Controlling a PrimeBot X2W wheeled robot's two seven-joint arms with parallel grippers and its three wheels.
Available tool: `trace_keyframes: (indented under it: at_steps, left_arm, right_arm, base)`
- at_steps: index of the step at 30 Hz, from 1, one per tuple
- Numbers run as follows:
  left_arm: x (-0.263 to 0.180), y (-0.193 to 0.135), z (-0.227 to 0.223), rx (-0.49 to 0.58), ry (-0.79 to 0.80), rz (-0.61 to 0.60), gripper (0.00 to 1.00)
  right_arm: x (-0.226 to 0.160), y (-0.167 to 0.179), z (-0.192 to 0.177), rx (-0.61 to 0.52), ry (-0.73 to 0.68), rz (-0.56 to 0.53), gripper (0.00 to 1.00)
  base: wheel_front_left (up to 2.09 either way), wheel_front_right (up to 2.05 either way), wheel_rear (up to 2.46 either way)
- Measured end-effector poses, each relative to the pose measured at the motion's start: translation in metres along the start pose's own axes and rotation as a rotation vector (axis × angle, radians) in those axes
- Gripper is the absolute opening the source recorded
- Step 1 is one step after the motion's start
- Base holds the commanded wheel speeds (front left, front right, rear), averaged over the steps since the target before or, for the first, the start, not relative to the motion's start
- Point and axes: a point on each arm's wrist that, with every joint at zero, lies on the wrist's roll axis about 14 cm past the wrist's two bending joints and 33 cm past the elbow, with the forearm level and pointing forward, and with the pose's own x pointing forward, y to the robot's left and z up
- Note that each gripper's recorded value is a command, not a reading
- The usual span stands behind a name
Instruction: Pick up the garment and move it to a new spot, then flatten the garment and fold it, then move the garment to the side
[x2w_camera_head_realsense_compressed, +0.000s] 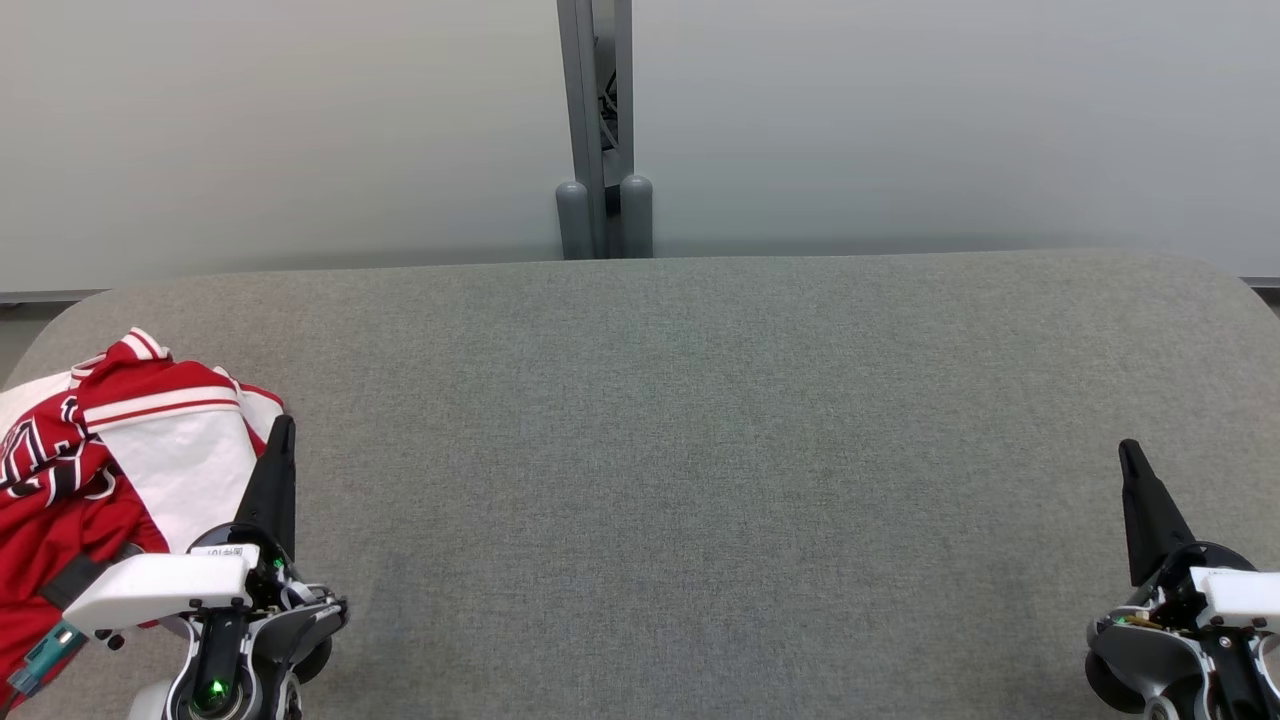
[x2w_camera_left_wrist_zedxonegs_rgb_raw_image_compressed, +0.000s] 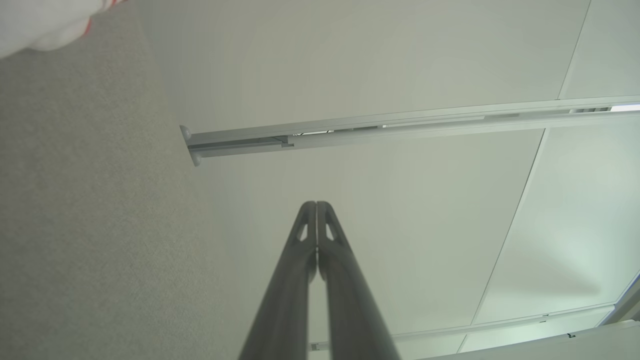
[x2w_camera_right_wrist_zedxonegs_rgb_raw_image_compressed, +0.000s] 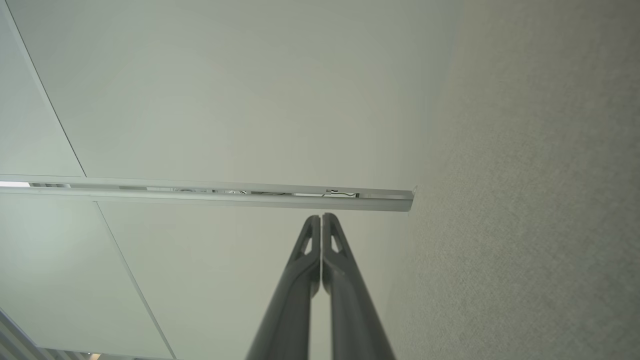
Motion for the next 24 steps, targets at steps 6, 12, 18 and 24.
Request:
trace_keyframes:
  at_steps: [6, 12, 18, 24]
  left_arm:
    - [0.0000, 0.0000, 0.0000, 0.000, 0.000, 0.000, 0.00]
    - [0.0000, 0.0000, 0.0000, 0.000, 0.000, 0.000, 0.00]
    - [0.0000, 0.0000, 0.0000, 0.000, 0.000, 0.000, 0.00]
    - [0.0000, 0.0000, 0.0000, 0.000, 0.000, 0.000, 1.00]
  right_arm:
    - [0.0000, 0.0000, -0.0001, 0.000, 0.000, 0.000, 0.00]
    - [0.0000, 0.0000, -0.0001, 0.000, 0.000, 0.000, 0.00]
    - [0.0000, 0.0000, 0.0000, 0.000, 0.000, 0.000, 0.00]
    - [0.0000, 0.0000, 0.0000, 0.000, 0.000, 0.000, 1.00]
  base:
    - [0.00, 0.00, 0.00]
    - [0.00, 0.00, 0.00]
    - [0.00, 0.00, 0.00]
    - [0.00, 0.00, 0.00]
